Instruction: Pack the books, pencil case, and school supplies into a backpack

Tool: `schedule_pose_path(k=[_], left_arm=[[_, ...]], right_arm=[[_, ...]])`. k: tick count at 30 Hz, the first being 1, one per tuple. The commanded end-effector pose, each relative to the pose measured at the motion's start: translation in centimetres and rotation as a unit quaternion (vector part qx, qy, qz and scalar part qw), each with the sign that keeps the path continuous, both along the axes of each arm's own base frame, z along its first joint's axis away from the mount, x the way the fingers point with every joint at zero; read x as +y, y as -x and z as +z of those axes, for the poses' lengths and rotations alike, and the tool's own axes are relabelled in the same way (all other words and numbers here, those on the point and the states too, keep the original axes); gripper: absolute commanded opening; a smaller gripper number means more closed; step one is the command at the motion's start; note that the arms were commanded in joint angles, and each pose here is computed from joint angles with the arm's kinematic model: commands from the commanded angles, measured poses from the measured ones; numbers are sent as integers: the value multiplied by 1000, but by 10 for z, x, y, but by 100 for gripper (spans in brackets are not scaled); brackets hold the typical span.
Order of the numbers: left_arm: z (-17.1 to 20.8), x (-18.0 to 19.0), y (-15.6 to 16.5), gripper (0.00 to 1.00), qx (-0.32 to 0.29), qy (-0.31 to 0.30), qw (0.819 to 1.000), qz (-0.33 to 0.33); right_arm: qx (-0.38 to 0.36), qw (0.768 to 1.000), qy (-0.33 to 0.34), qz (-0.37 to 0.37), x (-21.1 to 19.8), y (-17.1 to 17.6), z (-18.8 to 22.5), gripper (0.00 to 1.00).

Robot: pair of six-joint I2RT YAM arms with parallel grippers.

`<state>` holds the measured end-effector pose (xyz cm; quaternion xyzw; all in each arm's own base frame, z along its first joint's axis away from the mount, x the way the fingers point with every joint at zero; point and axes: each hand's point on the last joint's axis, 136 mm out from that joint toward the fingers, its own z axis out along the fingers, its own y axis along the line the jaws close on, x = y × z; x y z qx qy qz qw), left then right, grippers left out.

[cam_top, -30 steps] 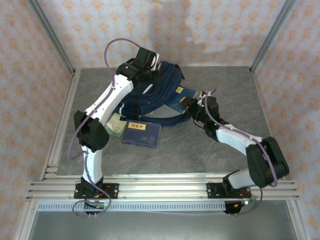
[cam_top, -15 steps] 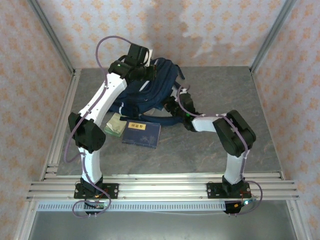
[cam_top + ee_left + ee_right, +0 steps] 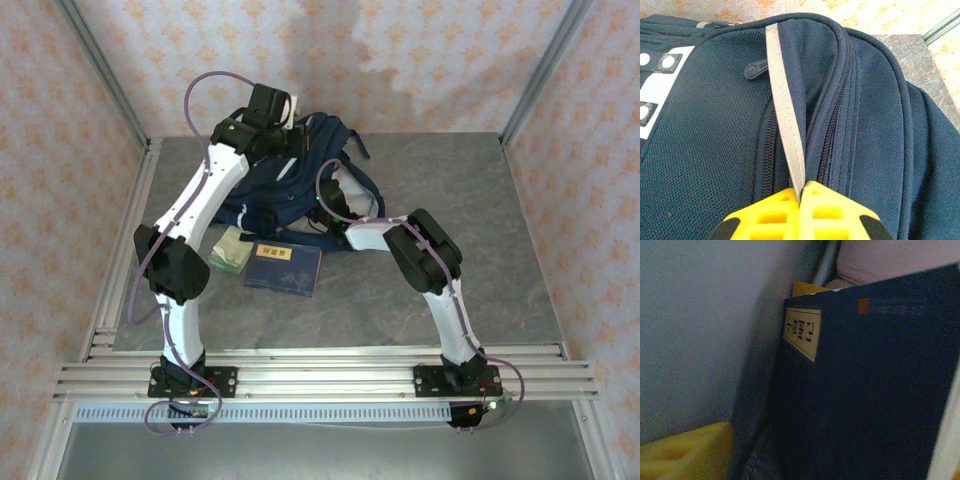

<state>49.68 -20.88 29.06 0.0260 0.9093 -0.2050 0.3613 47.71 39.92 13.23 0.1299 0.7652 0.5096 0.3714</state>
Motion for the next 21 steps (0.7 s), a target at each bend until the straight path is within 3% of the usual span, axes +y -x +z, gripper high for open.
schedule_pose_path(k=[1,10,17,21], left_arm=[[59,-7,-10,0,-78,51,996,-4],[44,3,-21,0,-58,77,995,16],[9,-22,-27,0,-6,129,992,-15],[7,-33,-21,20,-10,149,989,-26]], right_arm=[[-25,999,31,4,-17,10,11,76],[-5,997,61,-50,-87,36,13,78],[-15,982,143,-121,-151,74,24,77],[-20,972,165,-166,-190,100,36,76]])
